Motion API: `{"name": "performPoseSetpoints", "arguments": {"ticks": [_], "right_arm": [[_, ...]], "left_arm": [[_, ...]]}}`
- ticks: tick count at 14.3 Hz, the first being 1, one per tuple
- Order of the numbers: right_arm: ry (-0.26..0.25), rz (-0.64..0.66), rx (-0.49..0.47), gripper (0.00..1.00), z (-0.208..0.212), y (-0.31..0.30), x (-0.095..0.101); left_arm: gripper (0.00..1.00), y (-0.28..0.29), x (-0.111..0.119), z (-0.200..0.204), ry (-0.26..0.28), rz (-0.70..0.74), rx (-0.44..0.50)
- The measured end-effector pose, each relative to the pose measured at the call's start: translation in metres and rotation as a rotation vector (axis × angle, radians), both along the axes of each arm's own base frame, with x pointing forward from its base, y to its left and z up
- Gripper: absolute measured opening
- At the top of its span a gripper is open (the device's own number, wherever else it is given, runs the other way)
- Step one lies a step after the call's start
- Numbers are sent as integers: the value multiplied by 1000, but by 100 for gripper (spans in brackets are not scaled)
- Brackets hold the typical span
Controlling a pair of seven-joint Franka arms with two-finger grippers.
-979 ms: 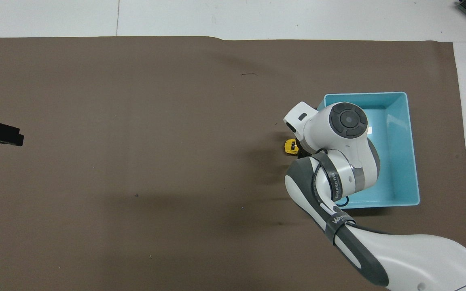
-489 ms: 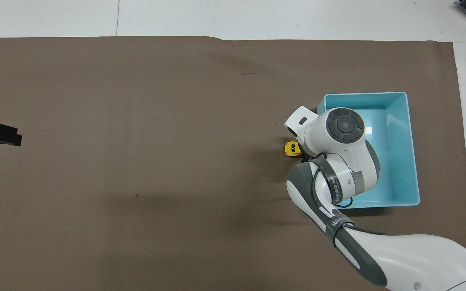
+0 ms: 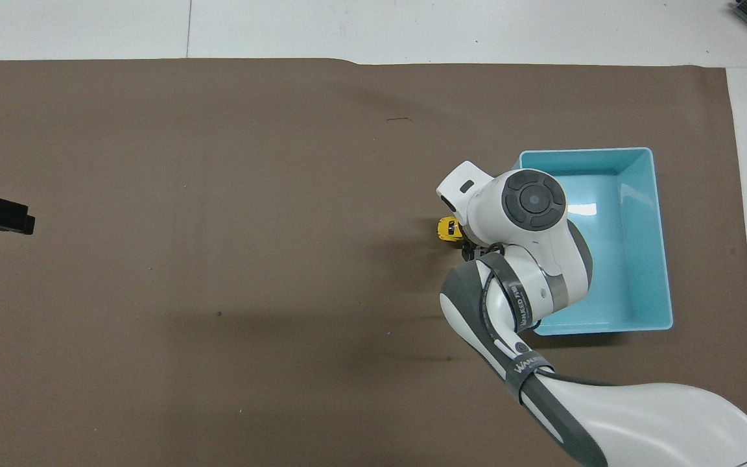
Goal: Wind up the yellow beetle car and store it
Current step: 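Close the right gripper on the yellow car and lift it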
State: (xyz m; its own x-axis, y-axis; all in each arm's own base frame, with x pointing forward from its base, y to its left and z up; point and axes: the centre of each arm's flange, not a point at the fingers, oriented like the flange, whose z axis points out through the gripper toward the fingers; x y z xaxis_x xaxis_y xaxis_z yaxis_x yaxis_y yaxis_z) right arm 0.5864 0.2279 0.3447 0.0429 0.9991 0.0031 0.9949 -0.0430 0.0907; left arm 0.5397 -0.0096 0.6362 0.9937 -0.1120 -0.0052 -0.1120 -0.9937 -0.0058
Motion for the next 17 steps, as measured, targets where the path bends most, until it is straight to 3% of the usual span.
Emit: {"name": "performPoseSetpoints", "arguments": {"ticks": [8, 17], "right_arm": [[18, -4, -9, 44, 7, 0, 4], [83, -22, -38, 44, 63, 1, 7]], "left_arm": [[100, 0, 0, 0, 0, 0, 0], [100, 0, 0, 0, 0, 0, 0]]}}
